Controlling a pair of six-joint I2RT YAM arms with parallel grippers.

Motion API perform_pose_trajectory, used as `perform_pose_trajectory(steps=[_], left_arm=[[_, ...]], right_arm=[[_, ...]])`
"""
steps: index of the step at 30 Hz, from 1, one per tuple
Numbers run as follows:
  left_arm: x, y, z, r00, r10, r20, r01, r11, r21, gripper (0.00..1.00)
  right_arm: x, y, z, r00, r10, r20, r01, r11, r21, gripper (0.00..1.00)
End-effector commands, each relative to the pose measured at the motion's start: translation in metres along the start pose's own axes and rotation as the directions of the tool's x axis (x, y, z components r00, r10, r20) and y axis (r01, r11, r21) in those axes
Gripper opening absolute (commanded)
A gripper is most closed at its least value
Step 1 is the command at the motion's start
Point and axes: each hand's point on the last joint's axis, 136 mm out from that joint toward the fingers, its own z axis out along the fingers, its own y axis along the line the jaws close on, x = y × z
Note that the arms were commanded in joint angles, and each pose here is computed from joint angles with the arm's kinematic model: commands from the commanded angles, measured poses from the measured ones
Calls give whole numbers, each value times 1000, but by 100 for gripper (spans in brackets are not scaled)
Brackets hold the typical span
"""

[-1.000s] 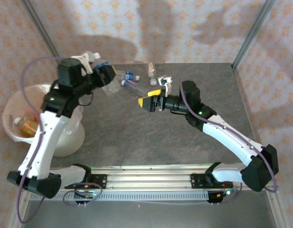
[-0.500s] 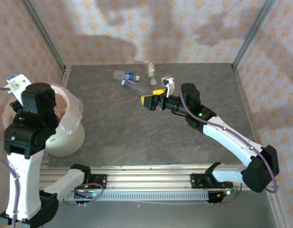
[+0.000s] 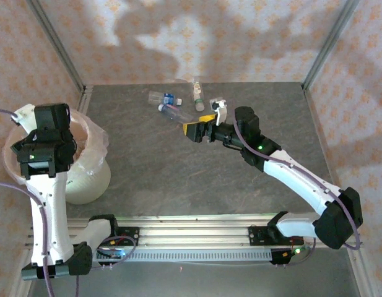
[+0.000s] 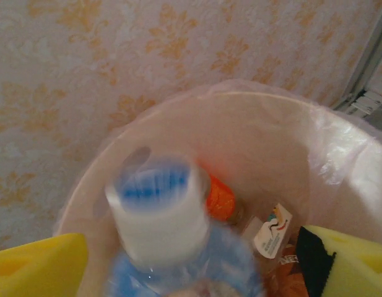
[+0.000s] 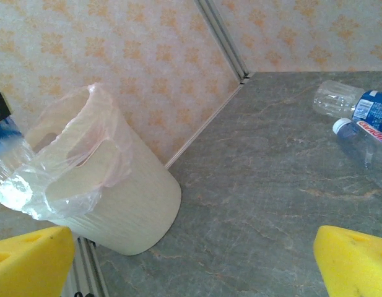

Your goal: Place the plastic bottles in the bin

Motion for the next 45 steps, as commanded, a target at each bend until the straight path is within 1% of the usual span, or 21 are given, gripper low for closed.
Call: perform_pose_trajectory(steps=[1,3,5,8,10,12,13,15,16,18,19,21,24,27,30,34,38,43,45], left_arm=[[-4,-3,-13,998,-65,-8,65,995,81,100],[-6,-13,-18,995,-100,-26,103,983,153,100],[-7,-36,-24,990,-124,-67,138,952,273,99],[-9,-86,-39,984,-129,-124,172,870,462,99],[-13,-122,-58,990,-94,-104,136,820,556,99],[-15,-167,-84,997,-45,-66,77,760,645,99],[-12,-190,-95,997,-21,-67,62,726,685,99],[-2,-243,-118,997,28,-73,38,637,770,99],[4,-266,-124,995,31,-96,57,617,785,99],[26,-317,-131,990,91,-105,30,600,800,99],[34,-335,-131,987,107,-119,31,600,799,100],[59,-377,-117,974,131,-187,64,630,774,100],[97,-422,-89,950,143,-277,102,696,711,100],[134,-455,-60,930,149,-335,109,759,641,100],[165,-480,-36,906,133,-403,144,797,587,100],[200,-494,-3,890,105,-444,153,849,506,100],[223,-503,22,887,97,-451,140,875,463,100],[252,-507,39,867,125,-482,120,887,446,97],[268,-509,44,853,126,-507,134,886,445,95]], right_arm=[[-14,-7,-3,999,-9,52,6,999,50,99],[-17,-11,-2,998,-4,62,0,998,68,99],[-18,-17,-1,997,7,71,-14,996,94,99],[-21,-27,-2,995,32,92,-44,990,133,99],[-23,-35,-4,992,51,112,-68,985,161,99],[-24,-43,-9,989,66,136,-92,977,194,99],[-24,-46,-12,987,71,146,-101,973,208,99],[-24,-53,-20,984,74,164,-113,965,239,99],[-23,-56,-23,983,75,168,-117,961,250,99],[-18,-63,-29,983,77,169,-123,952,282,99],[-20,-63,-36,981,74,178,-124,949,289,99],[-18,-65,-46,982,65,180,-120,942,315,99],[-15,-67,-60,984,40,172,-100,930,354,99],[-12,-67,-76,986,15,164,-79,917,392,99],[-10,-67,-91,986,-7,166,-65,904,423,99],[-7,-69,-107,985,-26,171,-56,887,458,99],[-3,-71,-117,985,-37,169,-50,873,486,99],[0,-72,-120,986,-40,161,-46,866,497,99],[0,-73,-119,986,-37,163,-50,866,497,99]])
